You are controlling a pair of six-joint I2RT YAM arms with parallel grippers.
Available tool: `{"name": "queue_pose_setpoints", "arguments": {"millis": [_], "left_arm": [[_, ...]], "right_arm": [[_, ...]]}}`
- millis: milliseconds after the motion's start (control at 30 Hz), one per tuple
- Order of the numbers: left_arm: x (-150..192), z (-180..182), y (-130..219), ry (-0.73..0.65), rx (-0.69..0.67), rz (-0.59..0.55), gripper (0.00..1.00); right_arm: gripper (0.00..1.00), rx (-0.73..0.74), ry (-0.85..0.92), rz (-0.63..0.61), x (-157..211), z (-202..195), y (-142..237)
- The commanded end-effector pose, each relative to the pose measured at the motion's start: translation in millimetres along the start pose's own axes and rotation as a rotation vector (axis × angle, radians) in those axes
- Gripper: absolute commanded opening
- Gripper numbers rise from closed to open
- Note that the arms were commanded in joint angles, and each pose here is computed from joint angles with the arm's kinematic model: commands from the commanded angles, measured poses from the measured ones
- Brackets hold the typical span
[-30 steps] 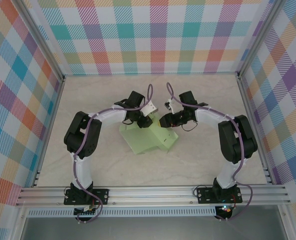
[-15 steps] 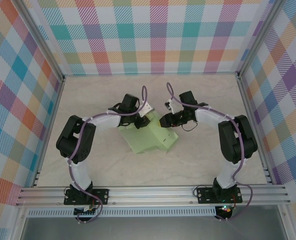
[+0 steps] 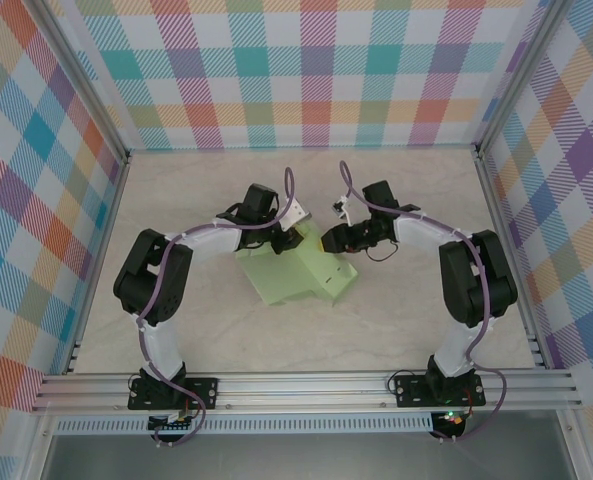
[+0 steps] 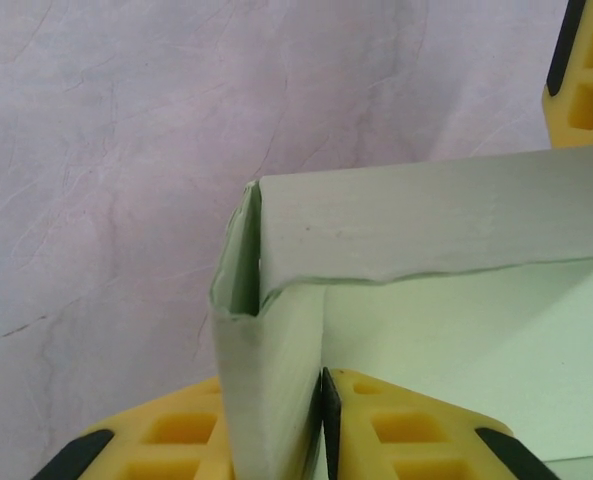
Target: Fold the paper box
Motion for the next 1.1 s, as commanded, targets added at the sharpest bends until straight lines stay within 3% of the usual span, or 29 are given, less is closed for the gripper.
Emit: {"name": "queue_pose_setpoints", "arguments": {"millis": [0,333,600,900,1067], "left_arm": [[-12.2,-0.7,13.0,-0.047,0.003,-0.074,0.23],[-9.0,-2.4,11.5,-0.038,0.006,-0.059,0.21],[-10.8,2.4,14.5,-0.083,-0.094,-0.001,0.0],[-17.0,-1.1,15.8,-0.123,-0.234,-0.008,0.0],[-18.9,-2.4,13.7,-0.085,-0.218,-0.043,0.05]], "right_arm": [[0.41,-0.106,0.045,-0.026,-3.3,23.7,19.3],[0.37,-0.144,0.037,-0.051,0.6,29.5,27.3],[0.37,-0.121,0.011,-0.06,0.3,29.2,28.1],[0.37,-0.139,-0.027,-0.048,4.2,31.3,12.4],[0.36,-0.169,-0.027,-0.024,7.0,35.3,2.5]]}}
Point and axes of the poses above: each hand's point on the last joint's axis, 136 mm out from that joint toward the fingers, its own y axis back along the fingers, its own z axis along the line the jaws close on, x = y × z, the point moved 8 cm from there along y, back along the fingers, and after that the axes turned 13 degrees about -y, right-handed, at the moved point
